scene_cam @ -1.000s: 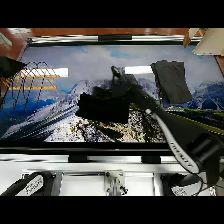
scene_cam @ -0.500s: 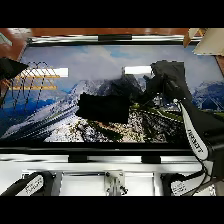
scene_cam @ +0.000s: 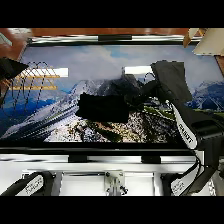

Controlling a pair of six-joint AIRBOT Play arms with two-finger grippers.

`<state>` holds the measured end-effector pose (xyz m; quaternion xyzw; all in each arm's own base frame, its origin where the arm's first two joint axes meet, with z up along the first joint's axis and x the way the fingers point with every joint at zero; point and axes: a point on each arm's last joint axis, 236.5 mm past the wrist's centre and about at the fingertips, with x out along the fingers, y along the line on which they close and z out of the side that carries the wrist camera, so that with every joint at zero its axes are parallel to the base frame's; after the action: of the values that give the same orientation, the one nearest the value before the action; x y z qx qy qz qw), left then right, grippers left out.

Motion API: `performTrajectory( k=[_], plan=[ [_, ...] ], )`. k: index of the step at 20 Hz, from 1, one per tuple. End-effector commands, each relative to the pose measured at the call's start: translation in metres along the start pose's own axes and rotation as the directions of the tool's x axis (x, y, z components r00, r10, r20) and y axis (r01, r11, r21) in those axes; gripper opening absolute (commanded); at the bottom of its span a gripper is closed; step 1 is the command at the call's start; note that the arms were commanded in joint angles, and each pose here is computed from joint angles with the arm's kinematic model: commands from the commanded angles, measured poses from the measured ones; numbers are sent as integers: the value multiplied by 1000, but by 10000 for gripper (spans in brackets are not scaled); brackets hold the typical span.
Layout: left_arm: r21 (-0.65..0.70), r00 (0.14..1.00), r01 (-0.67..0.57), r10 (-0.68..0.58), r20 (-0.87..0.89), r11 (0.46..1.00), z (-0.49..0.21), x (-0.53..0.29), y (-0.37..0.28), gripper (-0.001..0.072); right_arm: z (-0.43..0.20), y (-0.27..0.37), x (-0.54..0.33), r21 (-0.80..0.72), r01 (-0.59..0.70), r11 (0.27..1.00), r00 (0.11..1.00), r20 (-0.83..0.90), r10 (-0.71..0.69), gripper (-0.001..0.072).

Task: Fold the shirts.

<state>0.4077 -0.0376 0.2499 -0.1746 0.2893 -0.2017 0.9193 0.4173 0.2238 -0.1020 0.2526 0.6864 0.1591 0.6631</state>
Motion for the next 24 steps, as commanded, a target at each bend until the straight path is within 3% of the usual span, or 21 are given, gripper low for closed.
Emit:
performTrajectory(
  k=[1, 2, 7, 12, 17, 24],
  plan=[
    [-1, 1000, -1, 1, 1, 1000, 0, 0, 0, 33, 2, 21, 0, 8, -90, 996, 996, 5, 90, 227],
    [-1, 1000, -1, 1, 1, 1000, 0, 0, 0, 33, -2, 32, -3, -19, -139, 990, 990, -11, 139, 70],
    [-1, 1000, -1, 1, 0, 1000, 0, 0, 0, 33, 6, 95, -71, -238, -257, 937, 964, 2, 265, 73],
    [-2, 1000, 0, 0, -1, 1000, -1, 0, 0, 33, 35, 161, -190, -323, -295, 899, 911, 189, 367, 73],
    [-8, 999, 11, -11, -35, 1000, -9, 3, 0, 33, 58, 192, -270, -350, -319, 881, 827, 352, 439, 73],
    [-9, 999, 12, -13, -40, 1000, -10, 4, 1, 34, 105, 183, -318, -310, -354, 882, 695, 543, 470, 73]
  ],
)
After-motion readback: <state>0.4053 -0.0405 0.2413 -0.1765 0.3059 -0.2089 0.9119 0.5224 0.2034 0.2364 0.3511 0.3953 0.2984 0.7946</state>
